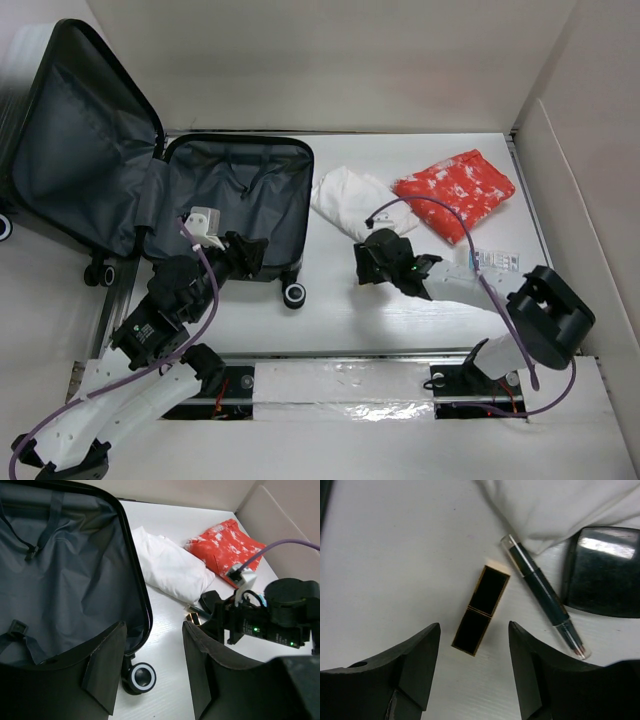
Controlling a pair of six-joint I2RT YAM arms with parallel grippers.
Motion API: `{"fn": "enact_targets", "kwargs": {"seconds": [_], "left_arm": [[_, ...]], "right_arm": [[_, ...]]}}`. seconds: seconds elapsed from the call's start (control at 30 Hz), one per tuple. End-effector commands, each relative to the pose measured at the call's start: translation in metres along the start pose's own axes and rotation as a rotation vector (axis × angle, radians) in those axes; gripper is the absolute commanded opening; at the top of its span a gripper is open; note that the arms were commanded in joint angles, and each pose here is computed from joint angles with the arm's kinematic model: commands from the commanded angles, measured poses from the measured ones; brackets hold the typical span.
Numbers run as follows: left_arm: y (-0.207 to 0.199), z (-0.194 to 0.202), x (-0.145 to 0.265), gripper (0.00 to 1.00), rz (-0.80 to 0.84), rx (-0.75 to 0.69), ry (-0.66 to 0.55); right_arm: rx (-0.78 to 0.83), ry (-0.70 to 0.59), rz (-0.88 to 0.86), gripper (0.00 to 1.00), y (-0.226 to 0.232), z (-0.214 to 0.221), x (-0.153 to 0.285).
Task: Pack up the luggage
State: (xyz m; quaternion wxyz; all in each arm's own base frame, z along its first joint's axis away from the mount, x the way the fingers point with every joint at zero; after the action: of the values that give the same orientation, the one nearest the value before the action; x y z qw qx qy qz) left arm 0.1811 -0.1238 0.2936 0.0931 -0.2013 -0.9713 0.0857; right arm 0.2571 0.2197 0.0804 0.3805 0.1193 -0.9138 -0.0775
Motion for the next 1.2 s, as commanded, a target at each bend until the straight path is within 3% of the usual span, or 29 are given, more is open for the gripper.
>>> {"fn": "enact_targets", "kwargs": {"seconds": [0.0, 0.23, 0.33, 0.47, 0.6, 0.77, 0.9, 1.0, 1.03, 1.07, 1.17], "left_arm": [[-0.004, -0.006, 0.001, 0.46, 0.036, -0.012, -0.030], [-0.004, -0.009, 0.004, 0.46, 0.038, -0.009, -0.048], [-0.004, -0.010, 0.004, 0.46, 0.043, -0.012, -0.050], [-0.005, -0.012, 0.005, 0.46, 0.047, -0.011, -0.060], [-0.002, -0.016, 0.008, 0.46, 0.034, -0.005, -0.087], [0.000, -0.020, 0.013, 0.46, 0.027, 0.006, -0.103], [0.011, -0.029, 0.023, 0.46, -0.032, 0.040, -0.165], [0.019, -0.037, 0.035, 0.46, -0.063, 0.071, -0.220], [0.022, -0.038, 0.037, 0.46, -0.073, 0.078, -0.234], [0.024, -0.040, 0.040, 0.46, -0.082, 0.089, -0.252], [0.031, -0.044, 0.050, 0.46, -0.103, 0.115, -0.300]], "right_arm": [[-0.045, -0.037, -0.049, 0.64, 0.027, -0.015, -0.013], [-0.082, -0.059, 0.089, 0.61, 0.016, -0.006, -0.032], [-0.063, -0.066, 0.132, 0.54, 0.014, -0.003, -0.033], [-0.015, -0.076, 0.190, 0.32, 0.018, -0.003, -0.035], [0.061, -0.140, 0.214, 0.28, 0.035, -0.028, -0.009], [0.161, -0.296, 0.040, 0.28, 0.090, -0.087, 0.042], [0.187, -0.417, -0.275, 0.28, 0.168, -0.138, 0.064], [0.236, -0.403, -0.331, 0.29, 0.207, -0.144, 0.032], [0.221, -0.439, -0.405, 0.31, 0.234, -0.166, 0.039], [0.252, -0.394, -0.405, 0.33, 0.246, -0.152, 0.008], [0.246, -0.428, -0.479, 0.34, 0.287, -0.174, -0.004]]}}
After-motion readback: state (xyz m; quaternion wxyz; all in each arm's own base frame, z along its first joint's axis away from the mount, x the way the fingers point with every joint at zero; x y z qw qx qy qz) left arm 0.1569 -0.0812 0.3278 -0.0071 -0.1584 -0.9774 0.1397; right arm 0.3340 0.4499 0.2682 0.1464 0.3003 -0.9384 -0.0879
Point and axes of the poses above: each gripper's point midway between its finger pads, its own x axis back along the fingers, its own y axis along the line the jaws close on, z = x × y, the point moved 3 cm from there along x, back along the fingers, and after that the axes turned 9 degrees about -x, right-handed, at the moved point
